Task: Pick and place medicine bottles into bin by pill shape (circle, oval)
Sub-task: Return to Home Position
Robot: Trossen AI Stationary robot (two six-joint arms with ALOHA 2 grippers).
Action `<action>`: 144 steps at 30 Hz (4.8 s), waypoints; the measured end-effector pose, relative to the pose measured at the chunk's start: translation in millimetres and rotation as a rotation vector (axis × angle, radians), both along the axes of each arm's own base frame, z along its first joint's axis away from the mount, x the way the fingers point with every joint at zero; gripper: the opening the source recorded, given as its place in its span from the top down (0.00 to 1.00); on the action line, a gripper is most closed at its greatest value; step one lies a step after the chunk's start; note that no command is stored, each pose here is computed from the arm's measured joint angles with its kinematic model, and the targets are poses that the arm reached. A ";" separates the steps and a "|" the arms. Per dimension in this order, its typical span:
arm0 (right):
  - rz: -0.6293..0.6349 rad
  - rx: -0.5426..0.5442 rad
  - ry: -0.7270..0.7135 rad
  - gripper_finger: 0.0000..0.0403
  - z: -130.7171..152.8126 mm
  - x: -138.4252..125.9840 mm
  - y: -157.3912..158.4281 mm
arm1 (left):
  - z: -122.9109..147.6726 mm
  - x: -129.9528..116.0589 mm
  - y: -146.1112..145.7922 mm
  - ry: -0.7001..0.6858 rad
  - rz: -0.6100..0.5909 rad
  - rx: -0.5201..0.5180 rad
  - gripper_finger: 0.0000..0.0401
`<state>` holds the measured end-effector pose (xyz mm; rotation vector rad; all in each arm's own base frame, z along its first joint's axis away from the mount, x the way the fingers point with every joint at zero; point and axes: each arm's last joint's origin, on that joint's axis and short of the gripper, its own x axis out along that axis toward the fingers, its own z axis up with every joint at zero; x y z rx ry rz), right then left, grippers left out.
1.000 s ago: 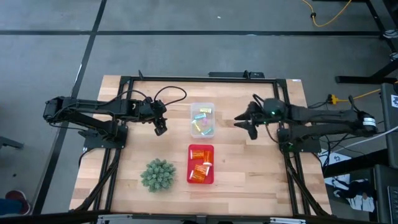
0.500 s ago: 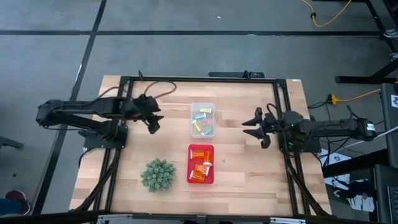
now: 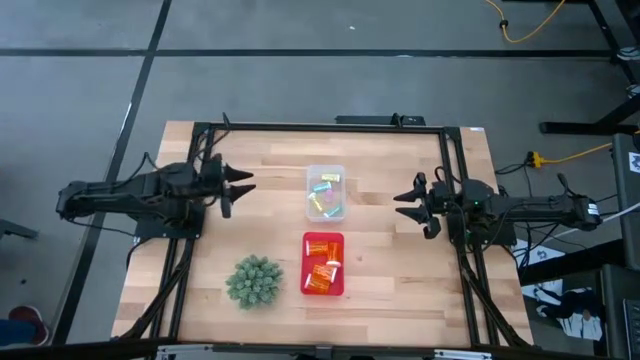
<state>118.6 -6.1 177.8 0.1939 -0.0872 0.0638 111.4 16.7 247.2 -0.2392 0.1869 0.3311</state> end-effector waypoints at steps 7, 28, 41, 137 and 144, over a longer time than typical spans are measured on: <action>0.001 0.021 0.005 0.60 -0.3 0.0 0.0 | -27.8 -14.5 -3.8 -0.138 -0.083 0.003 0.57; 0.008 0.115 0.091 0.60 -7.9 0.5 0.0 | -75.5 -10.7 -7.5 -0.268 -0.229 0.058 0.57; 0.003 0.058 0.083 0.60 -7.4 -1.6 0.2 | -77.3 -10.6 -7.4 -0.250 -0.227 0.052 0.57; -0.017 0.005 0.099 0.60 -10.0 -19.8 1.2 | -77.3 -10.6 -7.4 -0.250 -0.227 0.051 0.57; -0.016 0.005 0.099 0.60 -10.0 -19.8 1.2 | -77.3 -10.6 -7.4 -0.250 -0.227 0.051 0.57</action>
